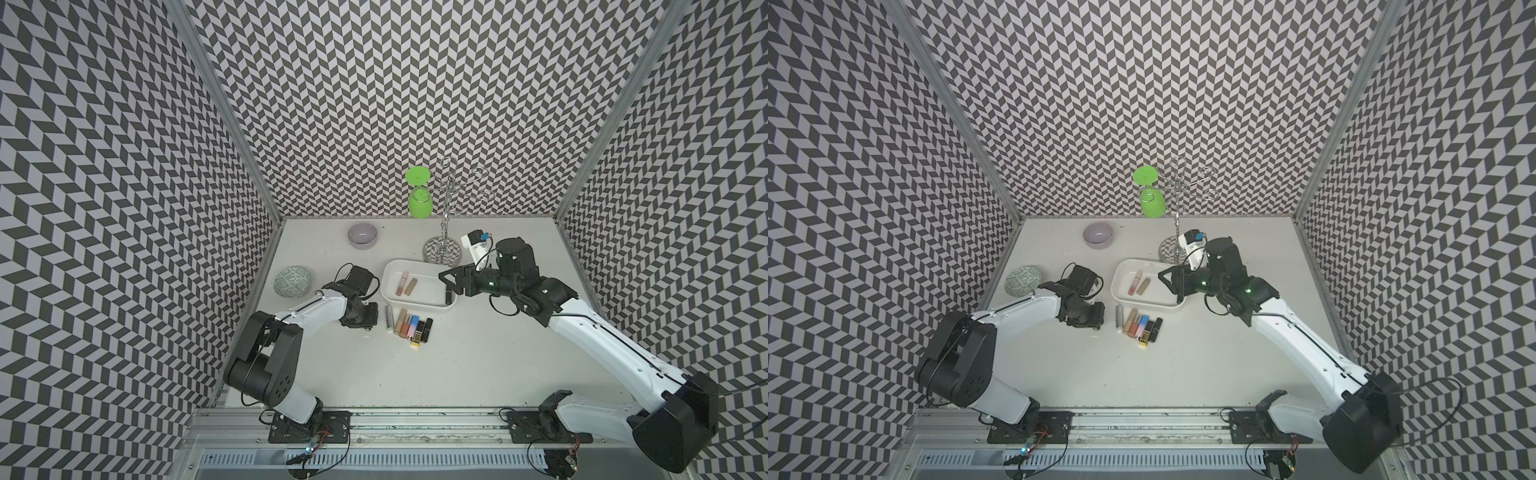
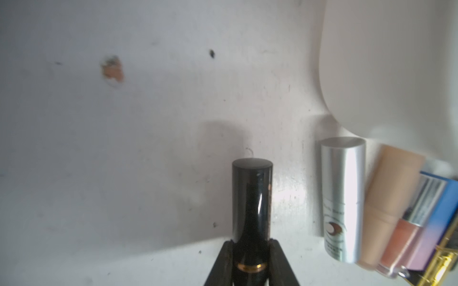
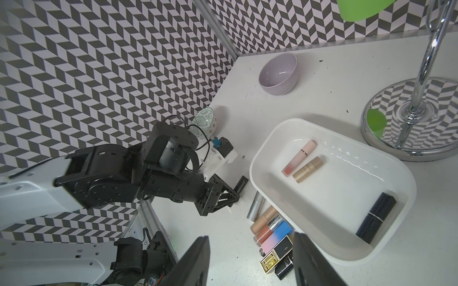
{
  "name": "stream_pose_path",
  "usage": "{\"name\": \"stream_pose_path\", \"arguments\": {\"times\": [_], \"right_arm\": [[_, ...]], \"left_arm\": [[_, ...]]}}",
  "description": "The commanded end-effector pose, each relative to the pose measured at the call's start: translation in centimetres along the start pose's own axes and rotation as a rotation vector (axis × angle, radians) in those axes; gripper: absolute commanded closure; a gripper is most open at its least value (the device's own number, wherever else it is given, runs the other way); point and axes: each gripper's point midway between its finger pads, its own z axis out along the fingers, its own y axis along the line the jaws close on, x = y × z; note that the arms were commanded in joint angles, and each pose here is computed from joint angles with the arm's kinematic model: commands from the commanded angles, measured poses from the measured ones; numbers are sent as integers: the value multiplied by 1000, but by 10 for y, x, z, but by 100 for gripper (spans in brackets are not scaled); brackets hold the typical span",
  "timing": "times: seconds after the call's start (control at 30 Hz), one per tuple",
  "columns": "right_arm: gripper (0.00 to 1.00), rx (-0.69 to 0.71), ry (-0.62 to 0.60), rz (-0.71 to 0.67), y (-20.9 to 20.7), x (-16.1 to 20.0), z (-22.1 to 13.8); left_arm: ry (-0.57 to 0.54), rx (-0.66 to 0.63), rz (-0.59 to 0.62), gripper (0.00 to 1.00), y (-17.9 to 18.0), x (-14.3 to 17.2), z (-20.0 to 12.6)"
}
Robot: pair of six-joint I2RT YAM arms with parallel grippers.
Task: Put the lipstick into the storage box
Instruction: Pick up the lipstick at the center of the board.
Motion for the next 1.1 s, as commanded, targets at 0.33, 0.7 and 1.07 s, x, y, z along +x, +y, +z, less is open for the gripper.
{"name": "stream_pose_path", "arguments": {"times": [0.33, 0.7, 1.07], "right_arm": [[36, -277, -32, 73, 53, -59, 17], [35, -429, 33, 109, 74, -65, 18], [36, -522, 32, 91, 90, -58, 1]], "left_arm": [[-331, 525, 8, 85, -75, -69, -136], [-376, 1075, 271, 84, -176, -73, -230], [-325, 1200, 349, 84, -207, -59, -243]]}}
